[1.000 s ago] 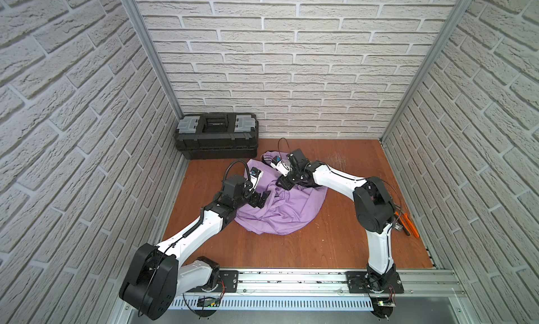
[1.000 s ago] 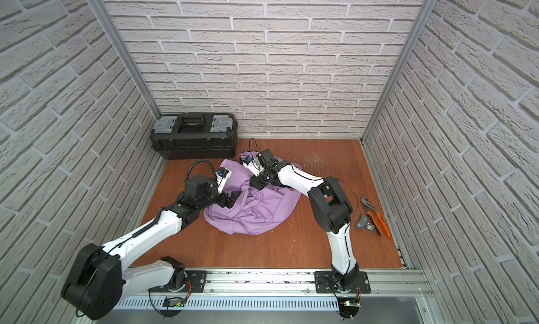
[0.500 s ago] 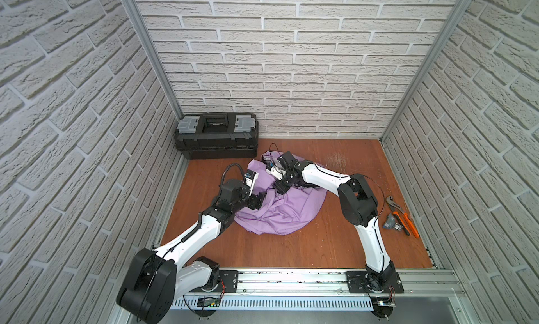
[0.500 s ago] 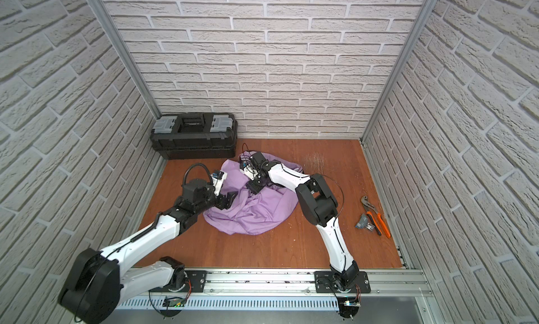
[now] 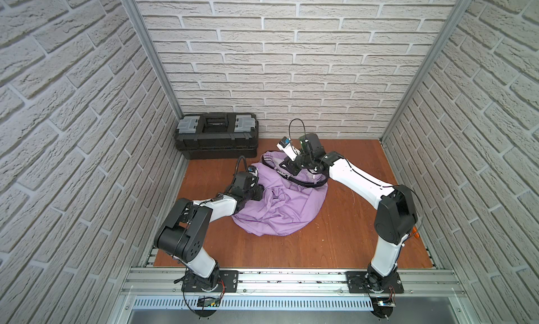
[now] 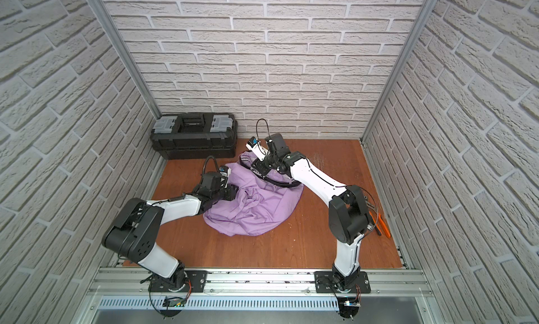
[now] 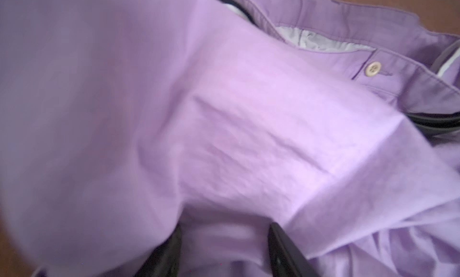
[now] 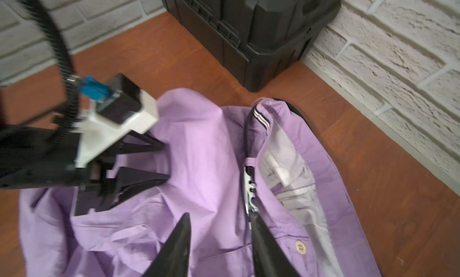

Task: Remove the belt from the trousers
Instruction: Adjust the trousers at the center of the board.

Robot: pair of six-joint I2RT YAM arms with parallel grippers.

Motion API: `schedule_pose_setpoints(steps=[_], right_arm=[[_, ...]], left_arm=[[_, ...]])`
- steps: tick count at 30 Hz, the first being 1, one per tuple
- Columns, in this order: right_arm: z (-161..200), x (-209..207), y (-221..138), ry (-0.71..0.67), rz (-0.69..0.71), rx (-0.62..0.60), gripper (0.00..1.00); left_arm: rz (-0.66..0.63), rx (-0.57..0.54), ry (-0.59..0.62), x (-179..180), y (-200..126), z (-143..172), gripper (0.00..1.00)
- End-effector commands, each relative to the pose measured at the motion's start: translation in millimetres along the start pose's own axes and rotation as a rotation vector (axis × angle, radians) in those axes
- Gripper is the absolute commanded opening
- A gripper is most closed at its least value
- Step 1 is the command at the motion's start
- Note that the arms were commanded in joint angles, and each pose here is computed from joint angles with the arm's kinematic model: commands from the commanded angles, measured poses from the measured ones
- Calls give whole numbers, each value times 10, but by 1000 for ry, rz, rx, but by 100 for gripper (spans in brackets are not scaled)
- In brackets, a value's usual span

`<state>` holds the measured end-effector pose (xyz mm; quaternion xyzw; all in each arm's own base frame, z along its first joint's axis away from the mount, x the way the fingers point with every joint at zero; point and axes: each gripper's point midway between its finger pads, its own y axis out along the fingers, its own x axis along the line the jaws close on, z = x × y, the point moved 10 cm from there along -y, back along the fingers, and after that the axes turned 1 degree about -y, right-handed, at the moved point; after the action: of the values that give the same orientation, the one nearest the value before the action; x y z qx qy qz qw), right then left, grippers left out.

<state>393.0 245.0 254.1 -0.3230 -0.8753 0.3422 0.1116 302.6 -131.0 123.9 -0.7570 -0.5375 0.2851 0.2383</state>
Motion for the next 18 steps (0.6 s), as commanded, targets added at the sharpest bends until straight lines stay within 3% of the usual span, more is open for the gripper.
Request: schedule_pose_setpoints(steps=[1,3,7,10,13,18], right_arm=[[419,25,422,-3,-30,226,33],[503,35,532,2,-39,275,34],[718,77,711,6,-38,365,46],[871,24,804,-1,35,439,45],[939,-26,866,-21,91,489,33],[835,-8,766,-27,59,484,3]], left_arm=[[-117,16,-9,110,-112,179,60],[-148,26,-1,151,-171,264,62],[-152,17,-4,184,-246,341,64],[-139,3,-1,174,-275,315,66],[-97,-3,21,134,-283,281,68],[-60,-39,51,85,-366,184,73]])
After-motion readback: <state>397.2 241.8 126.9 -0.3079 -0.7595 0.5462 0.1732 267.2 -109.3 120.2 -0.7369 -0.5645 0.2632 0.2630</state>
